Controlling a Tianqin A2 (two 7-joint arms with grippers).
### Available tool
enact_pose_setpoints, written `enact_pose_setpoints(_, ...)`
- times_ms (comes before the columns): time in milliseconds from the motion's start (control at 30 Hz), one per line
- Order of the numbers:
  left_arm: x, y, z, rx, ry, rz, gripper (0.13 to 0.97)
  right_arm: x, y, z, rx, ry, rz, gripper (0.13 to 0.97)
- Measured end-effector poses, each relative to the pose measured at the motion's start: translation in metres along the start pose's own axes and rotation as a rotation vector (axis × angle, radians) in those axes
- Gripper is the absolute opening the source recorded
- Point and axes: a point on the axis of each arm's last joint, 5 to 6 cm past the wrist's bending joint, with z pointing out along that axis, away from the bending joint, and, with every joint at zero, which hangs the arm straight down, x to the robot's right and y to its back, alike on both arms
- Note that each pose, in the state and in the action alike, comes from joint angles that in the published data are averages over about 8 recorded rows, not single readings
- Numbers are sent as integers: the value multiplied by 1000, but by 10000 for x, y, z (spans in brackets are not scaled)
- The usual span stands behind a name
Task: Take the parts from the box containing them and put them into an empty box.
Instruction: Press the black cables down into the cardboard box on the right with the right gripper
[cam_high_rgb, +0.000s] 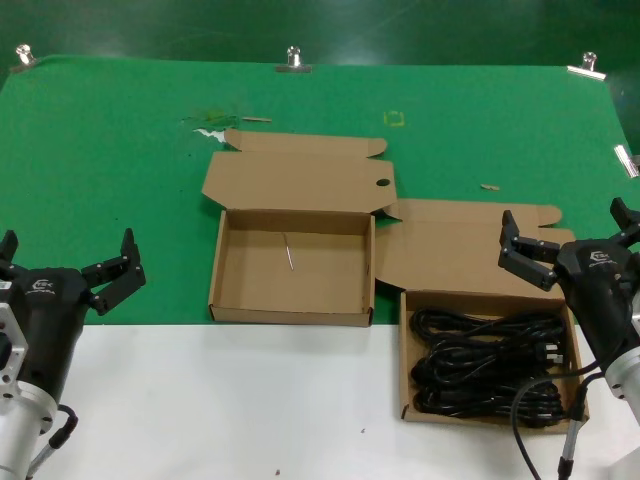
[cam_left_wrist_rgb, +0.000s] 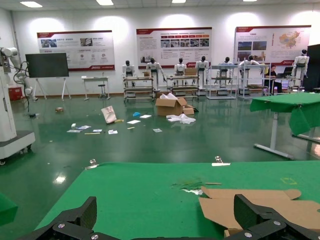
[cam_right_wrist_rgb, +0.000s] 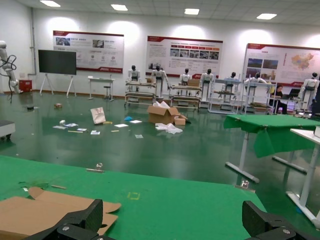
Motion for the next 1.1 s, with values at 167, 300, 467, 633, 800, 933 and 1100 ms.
enact_pose_setpoints(167,0,0,0,0,0,0,966,0,0,0,0,0,0,966)
enact_pose_setpoints(300,0,0,0,0,0,0,966,0,0,0,0,0,0,966)
enact_pose_setpoints(467,0,0,0,0,0,0,966,0,0,0,0,0,0,966)
enact_pose_setpoints(633,0,0,0,0,0,0,966,0,0,0,0,0,0,966)
enact_pose_setpoints(800,0,0,0,0,0,0,966,0,0,0,0,0,0,966)
enact_pose_setpoints(933,0,0,0,0,0,0,966,0,0,0,0,0,0,966)
enact_pose_setpoints(1100,0,0,0,0,0,0,966,0,0,0,0,0,0,966)
